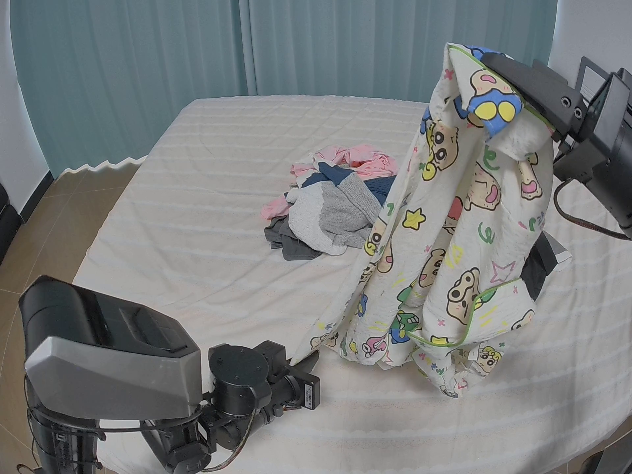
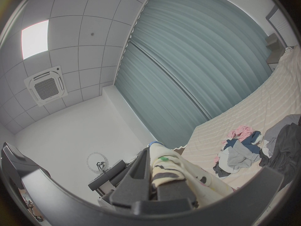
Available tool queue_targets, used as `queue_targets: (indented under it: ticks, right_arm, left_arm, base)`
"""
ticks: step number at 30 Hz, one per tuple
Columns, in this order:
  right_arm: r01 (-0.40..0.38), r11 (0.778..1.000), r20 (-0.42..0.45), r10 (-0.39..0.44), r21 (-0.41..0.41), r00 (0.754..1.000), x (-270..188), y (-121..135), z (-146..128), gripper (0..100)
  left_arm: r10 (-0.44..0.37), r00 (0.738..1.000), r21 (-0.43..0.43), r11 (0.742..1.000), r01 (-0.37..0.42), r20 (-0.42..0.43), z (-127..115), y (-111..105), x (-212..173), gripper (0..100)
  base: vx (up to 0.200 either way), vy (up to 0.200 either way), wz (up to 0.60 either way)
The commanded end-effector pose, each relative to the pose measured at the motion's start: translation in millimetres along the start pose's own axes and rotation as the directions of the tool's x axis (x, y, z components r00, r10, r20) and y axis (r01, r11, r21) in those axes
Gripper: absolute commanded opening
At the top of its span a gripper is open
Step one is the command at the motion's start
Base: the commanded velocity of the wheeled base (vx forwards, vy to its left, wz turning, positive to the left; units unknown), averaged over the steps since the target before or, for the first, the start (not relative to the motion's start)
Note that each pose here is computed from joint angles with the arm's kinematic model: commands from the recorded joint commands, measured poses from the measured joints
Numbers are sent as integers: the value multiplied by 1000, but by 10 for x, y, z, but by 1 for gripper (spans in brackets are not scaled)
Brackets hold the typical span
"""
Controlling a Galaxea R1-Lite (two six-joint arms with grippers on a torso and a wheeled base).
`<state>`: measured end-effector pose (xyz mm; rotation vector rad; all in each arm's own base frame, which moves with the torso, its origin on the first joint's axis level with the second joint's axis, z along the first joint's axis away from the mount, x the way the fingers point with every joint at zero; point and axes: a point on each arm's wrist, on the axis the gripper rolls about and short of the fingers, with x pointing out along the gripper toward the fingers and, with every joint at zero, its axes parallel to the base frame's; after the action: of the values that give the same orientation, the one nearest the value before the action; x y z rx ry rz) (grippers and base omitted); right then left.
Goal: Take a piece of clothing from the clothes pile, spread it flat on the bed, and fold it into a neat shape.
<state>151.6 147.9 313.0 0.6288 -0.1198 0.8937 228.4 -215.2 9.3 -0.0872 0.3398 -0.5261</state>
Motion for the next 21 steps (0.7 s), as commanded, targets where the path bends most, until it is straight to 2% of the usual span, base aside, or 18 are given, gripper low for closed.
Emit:
queue_targets:
  ticks: [1, 3, 4, 10, 14, 15, 17, 18, 19, 20, 21]
  right_arm:
    - [57, 998, -3, -57, -16, 998, -61, -134, -14, 0]
    - [72, 997, -6, -72, -20, 997, -78, -172, -24, 0]
    - [112, 993, -7, -112, -30, 994, -120, -262, -32, 0]
    - [242, 968, 22, -241, -64, 970, -231, -547, 14, 0]
    - [314, 945, 54, -310, -88, 949, -329, -747, 124, 0]
    - [315, 945, 55, -311, -89, 949, -337, -754, 130, 0]
    - [316, 944, 65, -311, -93, 948, -371, -747, 161, 0]
    - [315, 944, 67, -310, -94, 948, -374, -743, 164, 0]
    - [312, 945, 75, -306, -95, 949, -385, -723, 182, 0]
    - [312, 945, 75, -306, -95, 949, -385, -723, 182, 0]
    - [301, 948, 91, -292, -102, 952, -412, -673, 224, 0]
  left_arm:
    - [10, 997, -28, 1000, -8, 75, 242, 53, -177, 0]
    - [11, 996, -35, 999, -8, 90, 295, 63, -220, 0]
    - [16, 992, -56, 998, -9, 127, 421, 91, -334, 0]
    - [43, 964, -116, 993, -13, 263, 801, 210, -674, 0]
    - [88, 910, -145, 989, -31, 405, 1144, 347, -926, 0]
    - [90, 904, -146, 989, -31, 418, 1175, 357, -946, 0]
    - [96, 873, -145, 989, -30, 478, 1313, 383, -1051, 0]
    - [95, 870, -143, 989, -29, 484, 1328, 381, -1063, 0]
    - [95, 844, -133, 991, -28, 528, 1430, 382, -1139, 0]
    - [95, 843, -132, 991, -28, 530, 1435, 381, -1146, 0]
    - [101, 812, -115, 992, -43, 575, 1545, 399, -1226, 0]
  base:
    - [0, 0, 0]
    - [0, 0, 0]
    - [0, 0, 0]
    - [0, 0, 0]
    - [0, 0, 0]
    - [0, 0, 0]
    - [0, 0, 0]
    - [0, 0, 0]
    - [0, 0, 0]
    - [0, 0, 0]
    - [0, 0, 0]
